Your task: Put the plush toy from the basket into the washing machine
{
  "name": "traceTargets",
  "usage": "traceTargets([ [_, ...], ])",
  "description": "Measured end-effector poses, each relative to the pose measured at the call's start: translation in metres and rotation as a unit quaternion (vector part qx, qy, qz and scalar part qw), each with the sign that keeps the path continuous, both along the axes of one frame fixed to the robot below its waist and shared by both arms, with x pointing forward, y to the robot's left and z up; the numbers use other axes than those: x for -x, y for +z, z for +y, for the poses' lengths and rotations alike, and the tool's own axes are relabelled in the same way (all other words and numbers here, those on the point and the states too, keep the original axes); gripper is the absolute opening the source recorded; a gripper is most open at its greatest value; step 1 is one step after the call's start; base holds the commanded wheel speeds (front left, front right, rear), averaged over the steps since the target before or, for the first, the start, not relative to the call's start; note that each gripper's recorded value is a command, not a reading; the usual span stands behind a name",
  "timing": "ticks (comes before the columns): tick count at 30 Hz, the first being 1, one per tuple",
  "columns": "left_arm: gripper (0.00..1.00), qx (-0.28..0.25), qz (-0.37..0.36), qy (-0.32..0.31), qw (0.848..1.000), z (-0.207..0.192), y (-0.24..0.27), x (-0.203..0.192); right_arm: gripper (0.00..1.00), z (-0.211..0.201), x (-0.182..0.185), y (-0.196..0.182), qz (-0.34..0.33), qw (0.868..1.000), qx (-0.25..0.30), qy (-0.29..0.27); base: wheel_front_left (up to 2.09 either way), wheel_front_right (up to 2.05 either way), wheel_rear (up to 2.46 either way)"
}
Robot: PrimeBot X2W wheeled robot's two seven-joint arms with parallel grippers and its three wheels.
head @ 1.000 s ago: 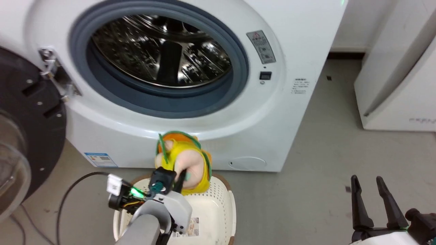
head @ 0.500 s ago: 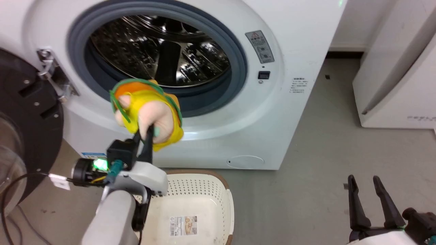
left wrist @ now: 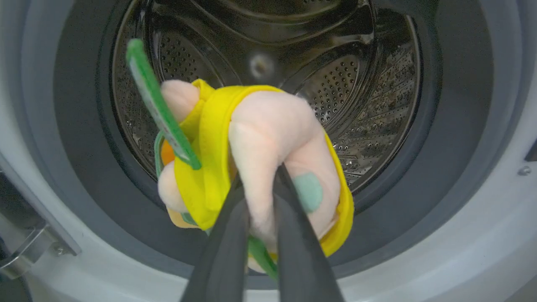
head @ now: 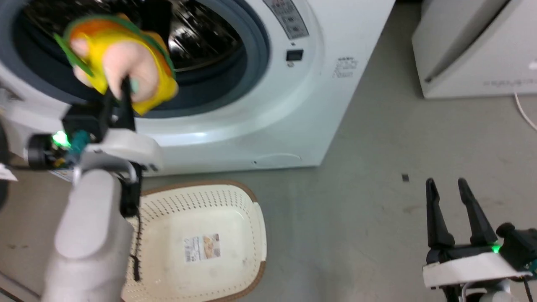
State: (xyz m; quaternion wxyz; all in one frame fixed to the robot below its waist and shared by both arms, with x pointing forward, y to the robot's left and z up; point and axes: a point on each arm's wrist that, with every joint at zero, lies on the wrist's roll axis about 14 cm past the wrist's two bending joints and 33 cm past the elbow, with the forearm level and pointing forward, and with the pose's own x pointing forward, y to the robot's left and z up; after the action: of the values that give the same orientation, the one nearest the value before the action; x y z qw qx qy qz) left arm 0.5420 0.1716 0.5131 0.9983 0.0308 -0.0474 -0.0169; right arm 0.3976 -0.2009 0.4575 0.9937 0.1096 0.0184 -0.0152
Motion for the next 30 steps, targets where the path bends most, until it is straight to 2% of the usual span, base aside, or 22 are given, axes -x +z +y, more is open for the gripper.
traceTargets([
  [20, 0.0, -0.009, 0.027, -0.015, 0.999, -0.021, -0.071, -0.129, 1.0, -0.045, -0.02, -0.05, 0.062, 0.996, 0.009, -0.063, 0.0, 0.0, 0.0],
  [30, 0.0, -0.004, 0.049, 0.0, 0.999, -0.012, -0.1, -0.17, 1.0, -0.059, -0.014, -0.067, 0.09, 0.992, 0.02, -0.082, 0.0, 0.0, 0.0],
])
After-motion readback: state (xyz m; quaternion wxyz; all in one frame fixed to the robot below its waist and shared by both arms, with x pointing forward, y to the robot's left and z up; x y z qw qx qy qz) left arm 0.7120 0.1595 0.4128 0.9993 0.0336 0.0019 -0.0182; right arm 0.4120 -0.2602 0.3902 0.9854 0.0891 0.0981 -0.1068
